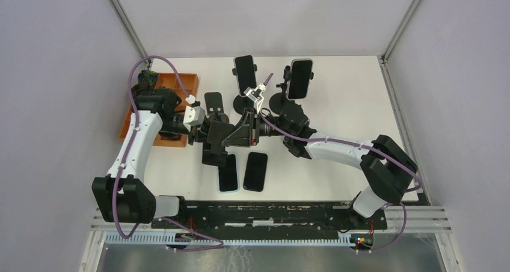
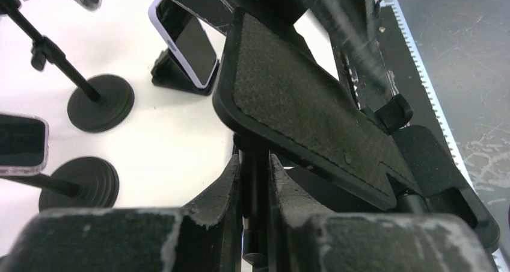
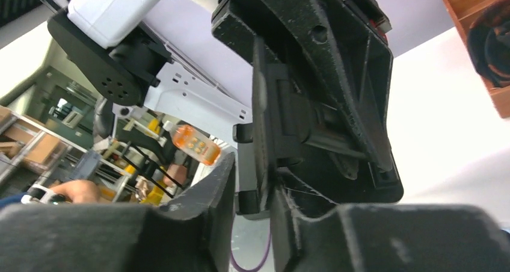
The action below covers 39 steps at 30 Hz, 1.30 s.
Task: Remove the phone from the phone stand
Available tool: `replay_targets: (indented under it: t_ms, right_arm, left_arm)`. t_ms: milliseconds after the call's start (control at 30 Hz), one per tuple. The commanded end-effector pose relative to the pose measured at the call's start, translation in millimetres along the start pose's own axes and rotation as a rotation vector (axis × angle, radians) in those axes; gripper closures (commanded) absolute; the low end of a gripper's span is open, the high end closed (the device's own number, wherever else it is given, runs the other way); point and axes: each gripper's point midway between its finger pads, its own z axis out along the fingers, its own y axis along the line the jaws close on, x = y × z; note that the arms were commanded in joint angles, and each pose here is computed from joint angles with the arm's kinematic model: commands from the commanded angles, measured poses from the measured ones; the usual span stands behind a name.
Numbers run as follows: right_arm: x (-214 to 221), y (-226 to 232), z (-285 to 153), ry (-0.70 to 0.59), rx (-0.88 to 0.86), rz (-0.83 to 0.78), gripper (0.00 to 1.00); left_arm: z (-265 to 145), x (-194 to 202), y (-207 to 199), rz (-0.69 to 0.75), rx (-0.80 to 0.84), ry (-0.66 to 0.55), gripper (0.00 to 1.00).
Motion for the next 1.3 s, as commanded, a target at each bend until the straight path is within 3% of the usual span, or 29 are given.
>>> replay_targets:
  t_ms: [0,167,300,367,533,700,967,1267]
  right_arm:
    - [-24,36,5,-0.099,-0.143,-0.048,0.77]
    - [-26,30,0,-0.102,-0.127,-0.063,1.0]
    - [-27,4,-23,-0.076,-0.021,-0.117,1.0]
    - [-23,-16,-36,-0.033,0.05,-0.136,1.0]
    - [-12,-84,-62,0.128,0.291,-0.248,1.0]
    - [-7,-133,-74,0.212,0.41,-0.305,1.0]
    - [3,-192,-80,0.263,0.481,-0.359,1.0]
    - [-3,-227,-90,0.278,0.528,-0.461,1.0]
  left_arm:
    - [1,-5,-1,0.075,-0.001,-0.02,0.75]
    - [-1,0,-3,0.096,0.001,0.018,0.48]
    - [-4,4,-2,0.118,0.002,0.067,0.28]
    - [-7,7,0,0.13,0.0,0.099,0.02]
    - [-24,9,24,0.14,-0.103,0.164,0.0]
    - [-41,11,49,0.128,-0.234,0.235,0.0]
    - [-43,9,47,0.101,-0.259,0.24,0.0]
    - [-37,14,44,0.08,-0.23,0.213,0.0]
